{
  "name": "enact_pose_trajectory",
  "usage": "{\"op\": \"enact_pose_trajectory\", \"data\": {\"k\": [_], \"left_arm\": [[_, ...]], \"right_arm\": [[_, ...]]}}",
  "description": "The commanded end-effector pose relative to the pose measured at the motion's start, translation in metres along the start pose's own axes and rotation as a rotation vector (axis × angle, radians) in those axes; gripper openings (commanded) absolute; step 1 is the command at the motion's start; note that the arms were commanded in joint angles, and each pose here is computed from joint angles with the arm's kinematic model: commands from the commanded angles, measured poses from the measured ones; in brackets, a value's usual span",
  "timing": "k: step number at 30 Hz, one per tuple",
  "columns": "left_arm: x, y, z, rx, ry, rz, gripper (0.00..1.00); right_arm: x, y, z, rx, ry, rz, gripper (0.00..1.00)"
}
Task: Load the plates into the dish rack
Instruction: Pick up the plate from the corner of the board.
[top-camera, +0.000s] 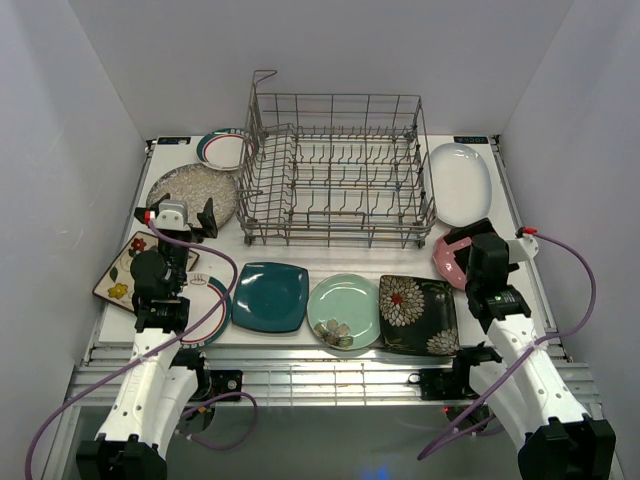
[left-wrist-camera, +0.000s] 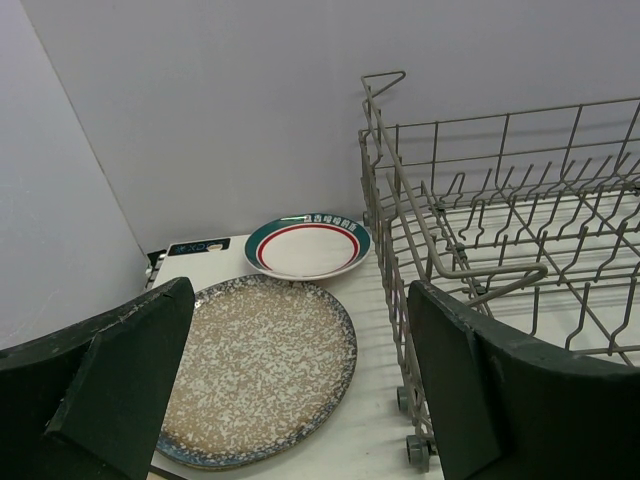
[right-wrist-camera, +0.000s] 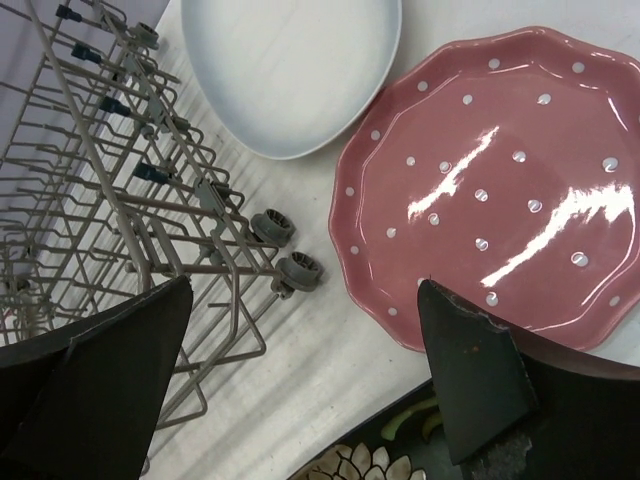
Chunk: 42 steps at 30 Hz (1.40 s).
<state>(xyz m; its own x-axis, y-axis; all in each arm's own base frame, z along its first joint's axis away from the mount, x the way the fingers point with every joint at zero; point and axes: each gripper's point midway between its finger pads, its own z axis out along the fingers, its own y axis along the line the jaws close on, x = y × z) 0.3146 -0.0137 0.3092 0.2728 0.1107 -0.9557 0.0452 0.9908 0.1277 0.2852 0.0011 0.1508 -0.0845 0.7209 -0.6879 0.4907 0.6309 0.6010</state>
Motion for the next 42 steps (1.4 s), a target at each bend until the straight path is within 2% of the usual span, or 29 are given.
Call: {"op": "enact_pose_trajectory", "data": {"k": [1, 14, 17, 19, 31, 35, 42], "left_arm": [[-0.006, 0.002, -0.001, -0.006, -0.015, 0.004, 0.98], [-0.007, 0.001, -0.001, 0.0, -0.017, 0.005, 0.98], [-0.006, 0.001, -0.001, -0.001, -0.015, 0.005, 0.98], [-0.007, 0.001, -0.001, -0.003, -0.018, 0.007, 0.98], [-0.007, 0.001, -0.001, -0.002, -0.018, 0.007, 0.98], [-0.009, 0.002, -0.002, -0.007, -0.024, 0.009, 0.98], [-0.006, 0.002, -0.001, -0.003, -0.015, 0.01, 0.98]], "right_arm": [[-0.028, 0.022, 0.003, -0.03, -0.066, 0.067, 0.99], [-0.02, -0.007, -0.004, 0.022, -0.042, 0.115, 0.96], [-0.009, -0.013, -0.005, 0.029, -0.002, 0.12, 0.96], [0.004, -0.018, -0.004, 0.034, 0.038, 0.146, 0.9], [0.039, -0.057, -0.004, 0.239, 0.144, 0.223, 0.9], [0.051, -0.068, -0.002, 0.282, 0.173, 0.245, 0.9], [0.064, -0.084, -0.002, 0.332, 0.171, 0.312, 0.99]]}}
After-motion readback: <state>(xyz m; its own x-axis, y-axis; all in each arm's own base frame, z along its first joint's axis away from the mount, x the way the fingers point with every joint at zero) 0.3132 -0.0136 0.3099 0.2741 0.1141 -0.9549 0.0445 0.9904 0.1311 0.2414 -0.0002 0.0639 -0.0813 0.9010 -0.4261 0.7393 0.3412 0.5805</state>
